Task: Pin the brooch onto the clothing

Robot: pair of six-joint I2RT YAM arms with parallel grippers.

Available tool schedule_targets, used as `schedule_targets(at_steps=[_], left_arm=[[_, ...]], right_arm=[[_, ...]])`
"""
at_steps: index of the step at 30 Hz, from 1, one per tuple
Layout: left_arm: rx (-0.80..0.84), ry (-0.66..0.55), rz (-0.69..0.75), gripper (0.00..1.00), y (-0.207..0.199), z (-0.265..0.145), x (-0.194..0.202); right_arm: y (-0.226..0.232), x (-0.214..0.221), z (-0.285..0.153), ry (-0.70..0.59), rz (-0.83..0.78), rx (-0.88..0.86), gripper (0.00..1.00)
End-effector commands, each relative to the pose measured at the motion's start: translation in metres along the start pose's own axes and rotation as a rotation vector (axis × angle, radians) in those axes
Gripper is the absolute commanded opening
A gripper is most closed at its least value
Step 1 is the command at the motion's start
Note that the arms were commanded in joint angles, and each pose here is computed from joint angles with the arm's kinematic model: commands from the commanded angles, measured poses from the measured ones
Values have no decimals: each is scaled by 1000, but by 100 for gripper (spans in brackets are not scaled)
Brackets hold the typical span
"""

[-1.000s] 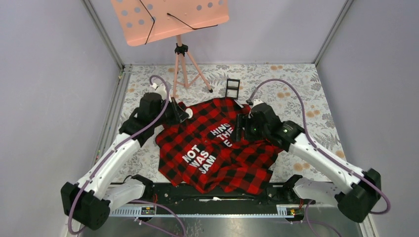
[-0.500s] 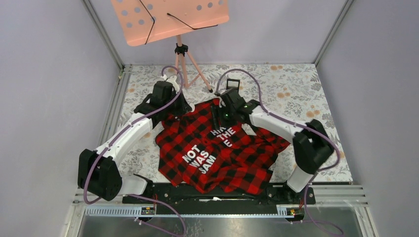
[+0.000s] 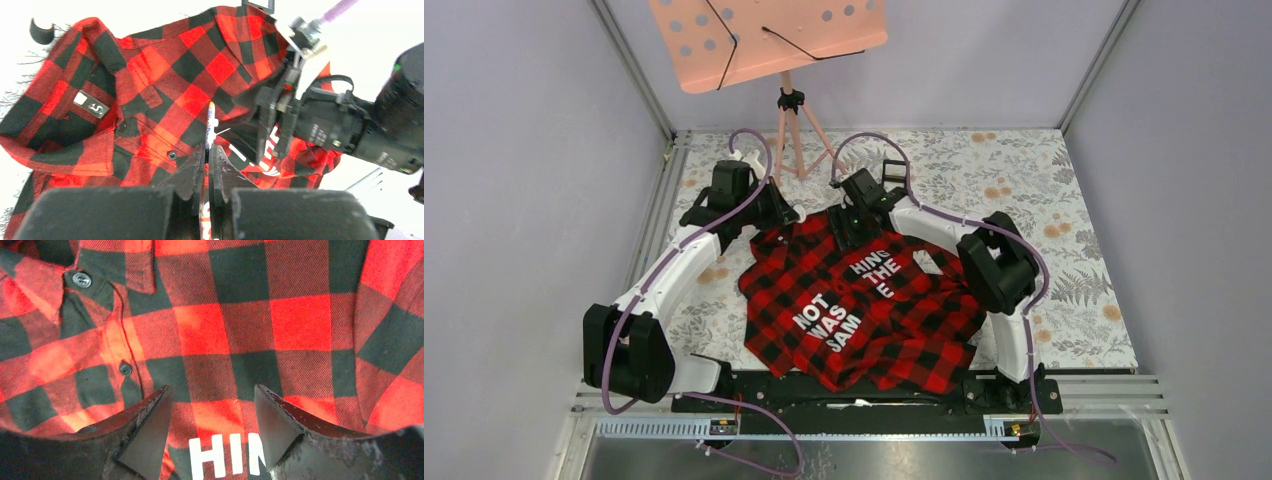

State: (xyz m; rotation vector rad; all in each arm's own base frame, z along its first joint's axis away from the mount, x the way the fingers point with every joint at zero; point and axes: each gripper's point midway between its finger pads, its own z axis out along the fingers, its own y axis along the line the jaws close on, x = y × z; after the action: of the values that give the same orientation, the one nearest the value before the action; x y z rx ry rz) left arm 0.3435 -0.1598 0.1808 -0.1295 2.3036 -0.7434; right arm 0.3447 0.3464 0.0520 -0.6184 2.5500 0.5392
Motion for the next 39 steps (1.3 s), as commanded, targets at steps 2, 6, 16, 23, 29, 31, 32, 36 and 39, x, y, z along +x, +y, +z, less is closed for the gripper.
schedule_targets(at_steps=[2,6,16,23,29,31,32,36,39], left_arm=[[89,7,7,0,-18,-1,-6],[92,12,8,0,-19,-1,-5],[102,21,1,0,-20,-2,-4],[110,33,-7,0,-20,0,-1],[33,13,-22,0,-6,7,1],[11,-1,-58,0,-2,10,3],[3,-17,-83,0,0,12,4],[-23,-88,-121,0,1,23,19],[-60,-91,-100,0,-2,34,32]], right_arm=[[-13,-7,10,49,-69,65,68],[-19,-8,16,73,-66,72,69],[-28,8,23,131,-50,90,48],[-28,2,18,94,-40,95,10],[-26,-5,7,46,-22,96,0],[-24,-9,1,17,-5,87,0],[-24,-10,-1,6,7,80,0],[-19,-16,-12,-33,46,43,0],[-16,-18,-15,-35,62,13,0]])
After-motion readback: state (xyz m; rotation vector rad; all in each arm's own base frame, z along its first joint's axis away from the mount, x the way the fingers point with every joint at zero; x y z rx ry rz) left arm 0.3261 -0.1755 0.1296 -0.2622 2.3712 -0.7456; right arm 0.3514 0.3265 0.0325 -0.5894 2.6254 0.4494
